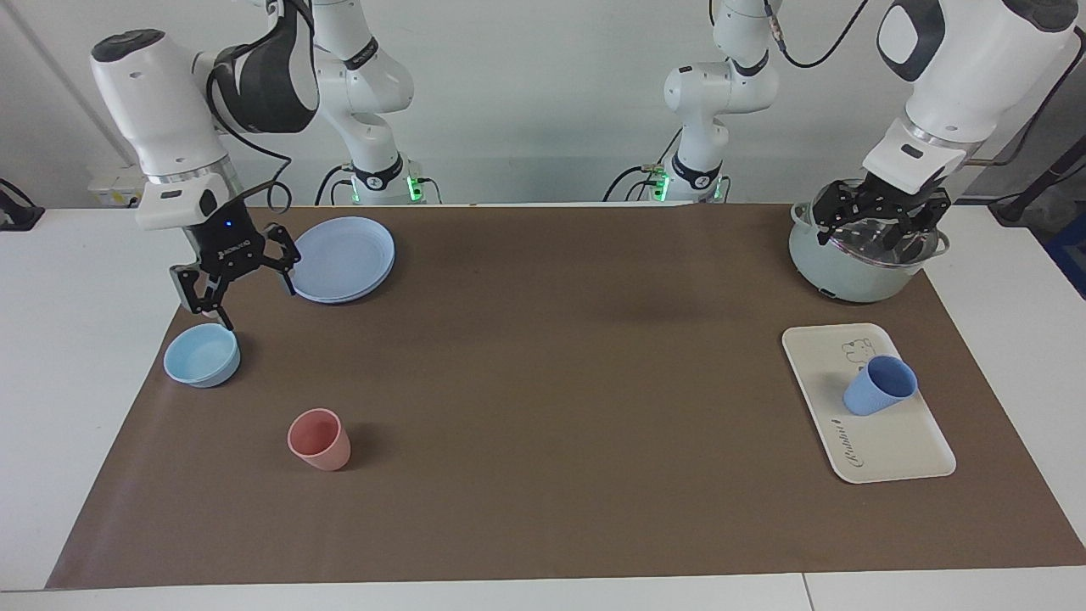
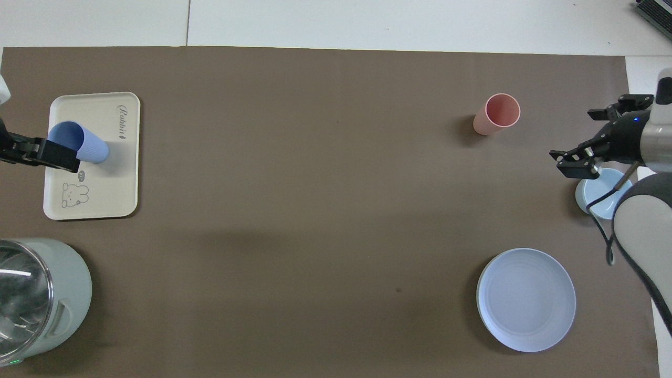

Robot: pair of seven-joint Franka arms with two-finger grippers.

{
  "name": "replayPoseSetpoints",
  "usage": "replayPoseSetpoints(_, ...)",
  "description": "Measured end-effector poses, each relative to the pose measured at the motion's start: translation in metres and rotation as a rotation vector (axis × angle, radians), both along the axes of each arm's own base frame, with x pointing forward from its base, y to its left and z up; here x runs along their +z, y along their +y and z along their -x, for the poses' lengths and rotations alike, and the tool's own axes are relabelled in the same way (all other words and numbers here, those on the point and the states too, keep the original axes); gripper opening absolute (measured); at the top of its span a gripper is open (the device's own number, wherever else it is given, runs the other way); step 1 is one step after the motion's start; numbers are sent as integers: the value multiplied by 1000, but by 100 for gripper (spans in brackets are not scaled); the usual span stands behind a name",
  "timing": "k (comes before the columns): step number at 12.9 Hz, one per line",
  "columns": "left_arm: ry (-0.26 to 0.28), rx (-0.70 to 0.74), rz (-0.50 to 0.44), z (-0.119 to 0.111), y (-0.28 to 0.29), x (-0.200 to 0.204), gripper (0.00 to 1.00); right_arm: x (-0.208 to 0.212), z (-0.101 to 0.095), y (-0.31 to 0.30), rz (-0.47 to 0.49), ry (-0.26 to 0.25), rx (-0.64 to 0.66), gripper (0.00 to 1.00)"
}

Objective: Place cup on tray

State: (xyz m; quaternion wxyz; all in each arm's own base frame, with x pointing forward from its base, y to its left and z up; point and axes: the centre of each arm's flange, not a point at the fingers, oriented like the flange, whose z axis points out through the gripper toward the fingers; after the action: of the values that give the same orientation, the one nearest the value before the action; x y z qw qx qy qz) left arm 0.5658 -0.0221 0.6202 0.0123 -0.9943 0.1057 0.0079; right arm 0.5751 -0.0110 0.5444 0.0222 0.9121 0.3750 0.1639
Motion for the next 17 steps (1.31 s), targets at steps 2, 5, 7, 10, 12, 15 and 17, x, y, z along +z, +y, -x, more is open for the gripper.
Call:
replayPoseSetpoints(2, -5, 0, 0, 2, 0, 3, 100, -4, 3, 16, -29, 55, -167, 100)
replayPoseSetpoints(5, -6, 0, 0, 2, 0, 4, 100, -4, 11, 25, -69, 152, -463, 100)
replayPoseSetpoints(7, -6, 0, 0, 2, 0, 4, 100, 10, 19, 22, -88, 230, -633, 100)
replayPoseSetpoints(10, -6, 0, 0, 2, 0, 4, 100, 41, 32, 21, -95, 308, -808, 100)
replayPoseSetpoints(12, -6, 0, 0, 2, 0, 4, 100, 52, 35, 17, -93, 320, -839, 100)
replayPoseSetpoints(15, -6, 0, 0, 2, 0, 4, 100, 80, 39, -1, -85, 350, -871, 100)
replayPoseSetpoints(17, -6, 0, 0, 2, 0, 4, 100, 87, 39, -8, -78, 371, -885, 100)
